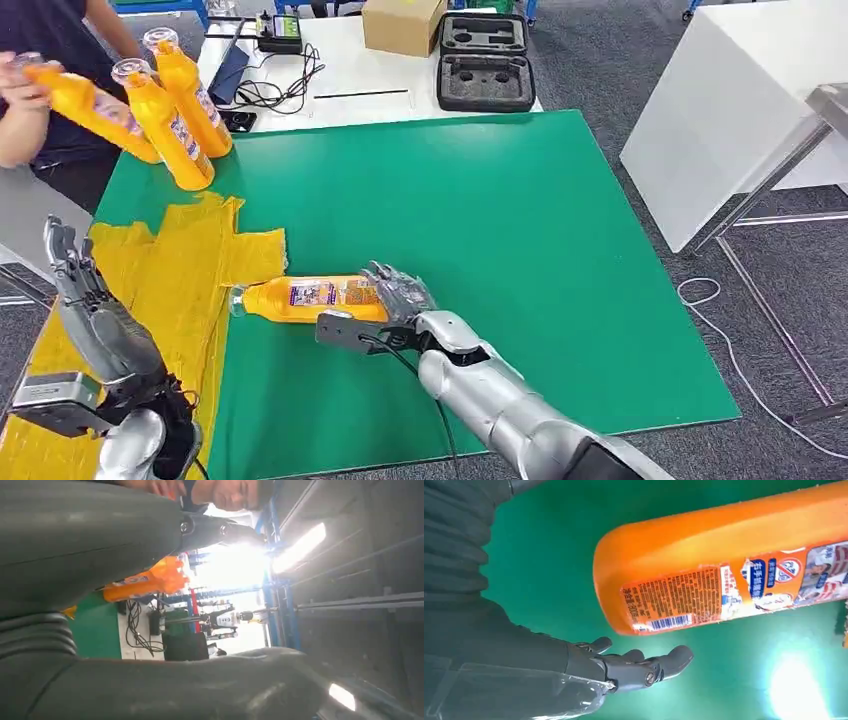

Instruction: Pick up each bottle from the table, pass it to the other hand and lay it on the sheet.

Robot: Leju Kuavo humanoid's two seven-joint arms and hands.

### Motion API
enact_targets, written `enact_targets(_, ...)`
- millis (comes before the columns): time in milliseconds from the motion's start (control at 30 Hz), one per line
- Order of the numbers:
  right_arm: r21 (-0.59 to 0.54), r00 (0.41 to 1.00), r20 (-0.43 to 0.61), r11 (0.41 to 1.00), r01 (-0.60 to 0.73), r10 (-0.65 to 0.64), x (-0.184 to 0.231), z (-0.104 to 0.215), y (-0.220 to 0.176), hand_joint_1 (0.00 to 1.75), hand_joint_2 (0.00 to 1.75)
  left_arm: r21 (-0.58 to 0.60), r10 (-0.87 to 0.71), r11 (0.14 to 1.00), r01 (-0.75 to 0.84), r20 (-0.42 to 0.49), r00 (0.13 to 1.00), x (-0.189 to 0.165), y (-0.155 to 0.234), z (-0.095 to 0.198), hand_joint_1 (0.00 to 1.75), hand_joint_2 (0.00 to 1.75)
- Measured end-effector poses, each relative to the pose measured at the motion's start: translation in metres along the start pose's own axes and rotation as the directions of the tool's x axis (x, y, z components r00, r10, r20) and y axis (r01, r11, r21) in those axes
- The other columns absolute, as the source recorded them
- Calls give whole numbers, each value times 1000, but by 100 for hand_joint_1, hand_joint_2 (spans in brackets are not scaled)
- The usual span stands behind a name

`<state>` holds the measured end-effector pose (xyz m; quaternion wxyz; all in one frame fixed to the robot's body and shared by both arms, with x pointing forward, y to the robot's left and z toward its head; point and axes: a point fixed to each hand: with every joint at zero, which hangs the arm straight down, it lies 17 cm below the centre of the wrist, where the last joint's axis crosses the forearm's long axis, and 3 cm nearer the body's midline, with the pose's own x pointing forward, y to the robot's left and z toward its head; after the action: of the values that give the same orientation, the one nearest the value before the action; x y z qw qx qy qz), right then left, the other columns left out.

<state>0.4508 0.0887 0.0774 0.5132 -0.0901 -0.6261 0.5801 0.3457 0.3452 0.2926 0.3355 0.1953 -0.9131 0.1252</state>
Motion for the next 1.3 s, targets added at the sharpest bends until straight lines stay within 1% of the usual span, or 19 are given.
enact_targets(233,4,1000,3,1000,-8,8,4,0,-1,0,175,13,11,1000,-11,-7,1000,-1,2,-1,0,0)
enact_targets(733,8,1000,10,1000,-18,17,8,-2,-5,0,175,8,30,1000,-30,13,999,-1,-5,-12,0,0)
enact_targets(1300,8,1000,19,1000,-20,20,10,-3,-7,0,175,9,29,1000,-30,16,999,-2,-6,-14,0,0)
